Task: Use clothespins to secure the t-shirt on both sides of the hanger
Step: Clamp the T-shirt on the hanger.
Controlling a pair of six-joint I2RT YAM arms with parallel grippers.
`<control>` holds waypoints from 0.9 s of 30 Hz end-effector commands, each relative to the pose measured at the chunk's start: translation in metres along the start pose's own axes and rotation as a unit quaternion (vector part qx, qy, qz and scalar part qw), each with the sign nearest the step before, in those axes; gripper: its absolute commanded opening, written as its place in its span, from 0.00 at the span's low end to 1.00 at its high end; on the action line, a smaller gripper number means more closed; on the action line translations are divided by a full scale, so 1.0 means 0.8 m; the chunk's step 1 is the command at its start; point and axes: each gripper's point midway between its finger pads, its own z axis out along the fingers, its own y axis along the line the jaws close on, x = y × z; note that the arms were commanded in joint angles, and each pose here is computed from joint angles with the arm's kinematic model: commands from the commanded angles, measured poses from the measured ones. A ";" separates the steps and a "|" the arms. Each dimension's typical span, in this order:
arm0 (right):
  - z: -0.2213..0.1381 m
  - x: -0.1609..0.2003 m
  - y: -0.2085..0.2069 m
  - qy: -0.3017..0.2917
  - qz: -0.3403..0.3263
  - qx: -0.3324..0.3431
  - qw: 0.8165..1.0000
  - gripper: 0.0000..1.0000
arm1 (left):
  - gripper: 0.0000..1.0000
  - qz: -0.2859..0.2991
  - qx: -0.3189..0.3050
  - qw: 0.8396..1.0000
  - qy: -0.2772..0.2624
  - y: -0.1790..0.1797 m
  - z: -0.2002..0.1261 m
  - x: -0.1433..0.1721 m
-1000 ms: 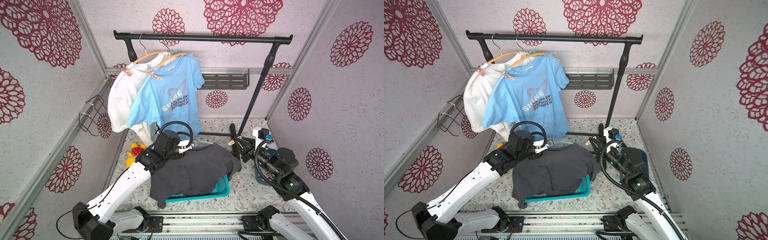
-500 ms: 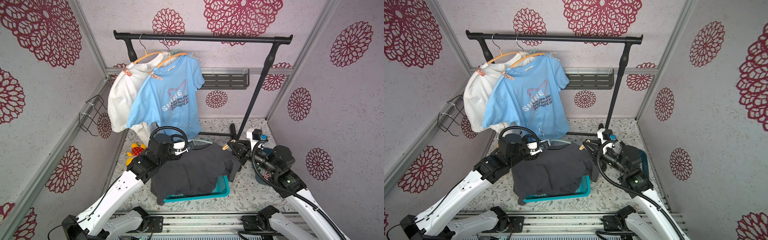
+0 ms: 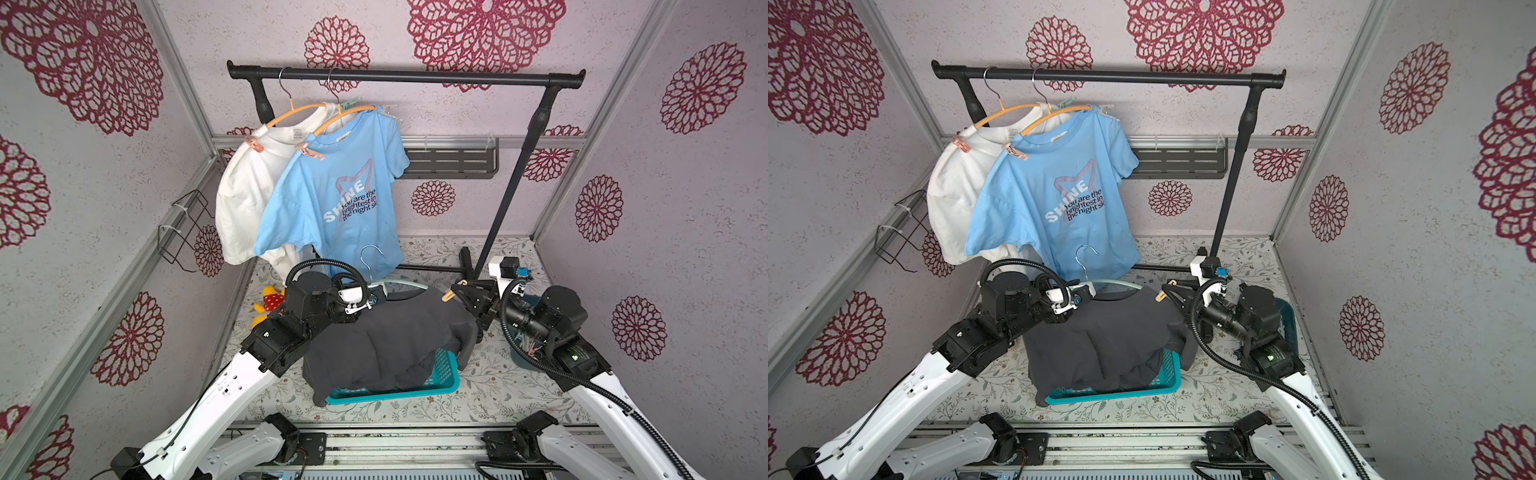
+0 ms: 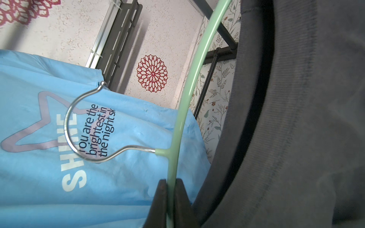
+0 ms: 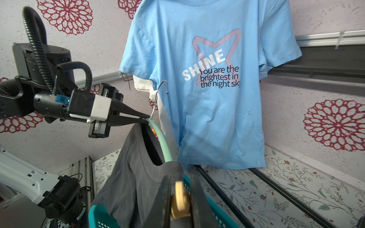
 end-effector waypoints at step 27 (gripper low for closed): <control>0.002 0.034 0.014 0.003 0.083 -0.053 0.995 0.00 | 0.00 -0.047 -0.029 0.995 -0.081 0.025 -0.014 -0.034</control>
